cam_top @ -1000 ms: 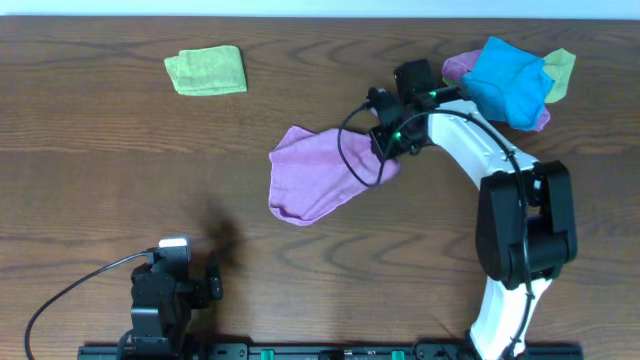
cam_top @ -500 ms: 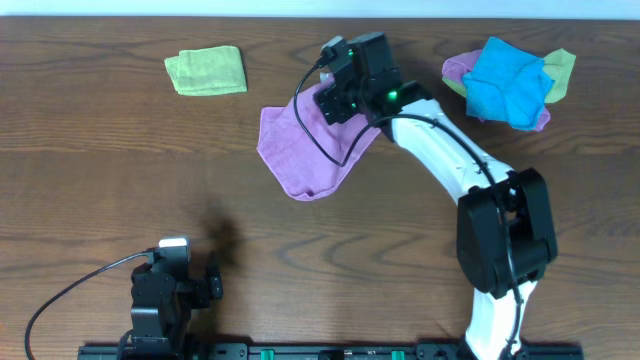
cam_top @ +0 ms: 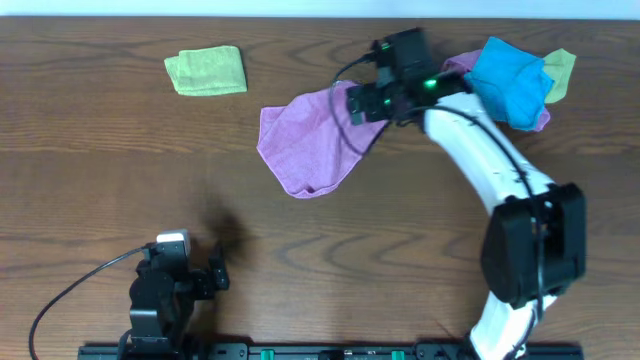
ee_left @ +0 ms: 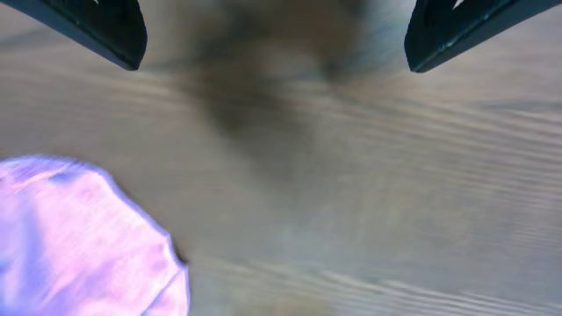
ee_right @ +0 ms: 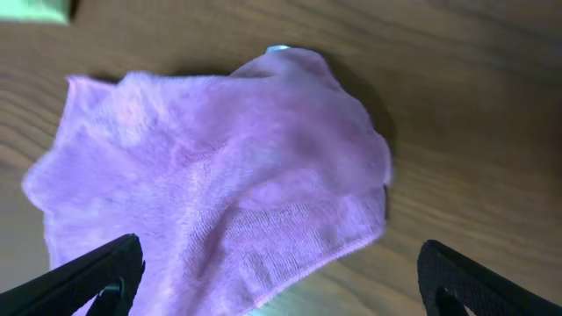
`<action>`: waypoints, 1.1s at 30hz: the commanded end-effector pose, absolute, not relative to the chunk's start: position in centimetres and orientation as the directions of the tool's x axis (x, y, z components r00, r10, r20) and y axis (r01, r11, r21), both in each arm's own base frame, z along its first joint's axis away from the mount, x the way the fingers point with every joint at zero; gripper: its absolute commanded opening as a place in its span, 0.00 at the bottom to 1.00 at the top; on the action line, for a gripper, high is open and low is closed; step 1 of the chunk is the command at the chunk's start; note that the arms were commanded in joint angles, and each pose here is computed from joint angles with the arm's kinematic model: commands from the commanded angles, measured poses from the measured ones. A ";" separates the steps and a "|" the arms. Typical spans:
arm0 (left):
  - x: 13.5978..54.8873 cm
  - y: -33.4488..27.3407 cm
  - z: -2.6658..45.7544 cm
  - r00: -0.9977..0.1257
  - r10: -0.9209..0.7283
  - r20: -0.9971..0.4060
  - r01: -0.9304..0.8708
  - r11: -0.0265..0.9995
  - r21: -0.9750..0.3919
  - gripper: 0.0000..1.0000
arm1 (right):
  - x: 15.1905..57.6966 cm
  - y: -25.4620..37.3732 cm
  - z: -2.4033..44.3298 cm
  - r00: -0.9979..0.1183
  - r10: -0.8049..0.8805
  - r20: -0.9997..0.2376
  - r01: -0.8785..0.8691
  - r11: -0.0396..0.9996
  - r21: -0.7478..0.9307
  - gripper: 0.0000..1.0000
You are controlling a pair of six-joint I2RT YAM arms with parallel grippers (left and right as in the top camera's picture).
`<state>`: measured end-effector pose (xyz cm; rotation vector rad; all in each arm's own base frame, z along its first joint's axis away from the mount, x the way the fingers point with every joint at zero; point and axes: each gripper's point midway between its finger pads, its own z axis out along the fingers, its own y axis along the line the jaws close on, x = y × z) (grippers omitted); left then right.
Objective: Fold the cloth
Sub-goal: 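Regrasp the purple cloth's far corner with the right gripper, then reach the left gripper to the purple cloth's left corner and grasp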
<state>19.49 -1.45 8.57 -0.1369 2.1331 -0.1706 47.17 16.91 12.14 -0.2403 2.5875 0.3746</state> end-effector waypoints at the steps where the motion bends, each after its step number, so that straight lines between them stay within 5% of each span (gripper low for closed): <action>1: 19.6 -2.8 10.6 -0.510 -0.289 -0.811 -0.021 0.946 -0.324 0.95 | 47.5 15.3 13.7 -0.881 0.035 -0.472 -0.180 0.898 0.402 0.99; 8: 20.6 -4.2 16.2 -0.500 -0.387 -0.775 0.001 0.895 -0.447 0.95 | 47.4 11.2 13.2 -0.908 0.149 -0.390 -0.090 0.842 0.533 0.99; 20: 28.4 -9.8 22.4 -0.702 -0.405 -0.586 0.109 0.752 -0.650 0.95 | 46.2 12.0 9.6 -0.947 0.184 -0.262 -0.019 0.786 0.617 0.99; 26: 32.6 -10.4 19.8 -0.718 -0.634 -0.286 -0.164 0.554 -0.817 0.95 | 46.2 12.1 9.5 -0.948 0.185 -0.257 -0.015 0.785 0.619 0.98; 33: 34.3 -14.4 14.6 -0.776 -0.629 0.034 -0.358 0.395 -0.846 0.95 | 46.2 12.1 9.5 -0.949 0.192 -0.252 -0.006 0.784 0.621 0.98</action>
